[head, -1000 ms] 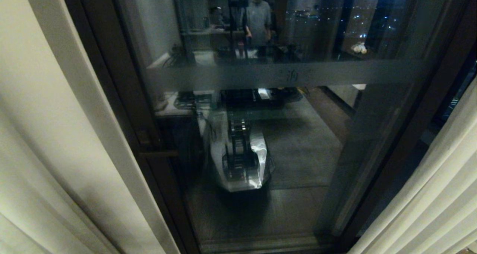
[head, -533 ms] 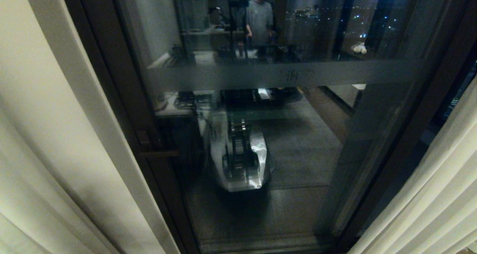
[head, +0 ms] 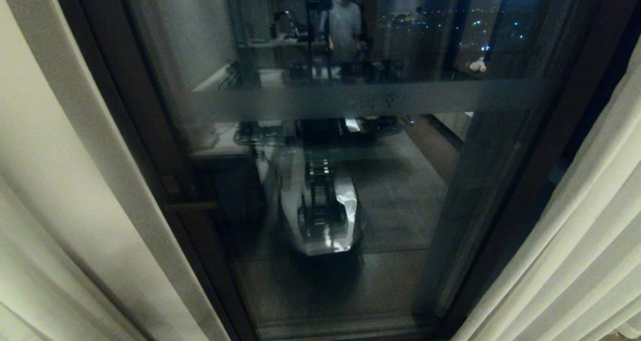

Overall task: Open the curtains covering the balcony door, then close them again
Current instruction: Pull the inner curtains open on both sides

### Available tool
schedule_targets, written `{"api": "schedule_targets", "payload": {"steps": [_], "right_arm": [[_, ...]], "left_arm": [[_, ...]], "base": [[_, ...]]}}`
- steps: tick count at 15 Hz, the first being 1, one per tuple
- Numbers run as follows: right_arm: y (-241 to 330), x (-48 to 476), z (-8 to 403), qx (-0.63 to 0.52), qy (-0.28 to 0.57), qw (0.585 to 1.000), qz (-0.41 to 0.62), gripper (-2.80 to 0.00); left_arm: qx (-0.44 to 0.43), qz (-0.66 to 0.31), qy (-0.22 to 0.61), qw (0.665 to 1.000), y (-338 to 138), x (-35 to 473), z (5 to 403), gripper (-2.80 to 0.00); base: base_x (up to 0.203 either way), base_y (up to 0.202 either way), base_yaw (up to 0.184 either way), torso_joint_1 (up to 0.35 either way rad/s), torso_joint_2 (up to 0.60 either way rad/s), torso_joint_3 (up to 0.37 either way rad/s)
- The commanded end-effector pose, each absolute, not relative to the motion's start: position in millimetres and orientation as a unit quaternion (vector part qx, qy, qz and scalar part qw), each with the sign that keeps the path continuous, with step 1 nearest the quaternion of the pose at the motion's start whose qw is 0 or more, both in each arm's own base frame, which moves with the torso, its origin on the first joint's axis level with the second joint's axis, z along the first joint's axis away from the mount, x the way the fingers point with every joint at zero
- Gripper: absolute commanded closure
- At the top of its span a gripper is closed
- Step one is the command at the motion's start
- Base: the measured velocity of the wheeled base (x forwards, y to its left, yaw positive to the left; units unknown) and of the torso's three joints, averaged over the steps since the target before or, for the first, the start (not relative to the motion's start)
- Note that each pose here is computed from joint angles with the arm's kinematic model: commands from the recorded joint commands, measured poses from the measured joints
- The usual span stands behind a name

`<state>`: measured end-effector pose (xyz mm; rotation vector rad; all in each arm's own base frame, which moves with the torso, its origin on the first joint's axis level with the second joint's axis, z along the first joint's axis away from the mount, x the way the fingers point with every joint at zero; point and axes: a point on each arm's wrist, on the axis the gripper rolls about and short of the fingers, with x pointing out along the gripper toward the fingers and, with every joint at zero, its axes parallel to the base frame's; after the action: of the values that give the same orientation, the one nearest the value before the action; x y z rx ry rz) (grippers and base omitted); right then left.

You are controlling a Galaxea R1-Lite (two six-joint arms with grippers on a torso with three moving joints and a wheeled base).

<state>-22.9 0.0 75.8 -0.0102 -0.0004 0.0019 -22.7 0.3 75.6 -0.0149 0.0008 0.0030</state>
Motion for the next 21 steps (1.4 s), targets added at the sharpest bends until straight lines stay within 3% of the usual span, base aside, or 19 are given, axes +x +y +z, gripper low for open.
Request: {"api": "schedule_targets", "payload": {"steps": [1, 16, 21], "right_arm": [[0.0, -22.8, 75.8, -0.005, 0.001, 1.000, 0.001, 0.00], [0.1, -22.8, 75.8, -0.005, 0.001, 1.000, 0.001, 0.00], [0.1, -23.0, 75.6, -0.014, 0.002, 1.000, 0.003, 0.00]], "left_arm": [[-0.008, 0.002, 0.000, 1.000, 0.3, -22.8, 75.5, 0.00], [-0.009, 0.002, 0.000, 1.000, 0.3, -22.8, 75.5, 0.00], [-0.009, 0.002, 0.000, 1.000, 0.4, -22.8, 75.5, 0.00]], "base": [[0.000, -0.189, 0.000, 0.002, 0.00, 0.005], [0.000, -0.188, 0.000, 0.003, 0.00, 0.002], [0.000, -0.036, -0.001, 0.001, 0.00, 0.001]]}}
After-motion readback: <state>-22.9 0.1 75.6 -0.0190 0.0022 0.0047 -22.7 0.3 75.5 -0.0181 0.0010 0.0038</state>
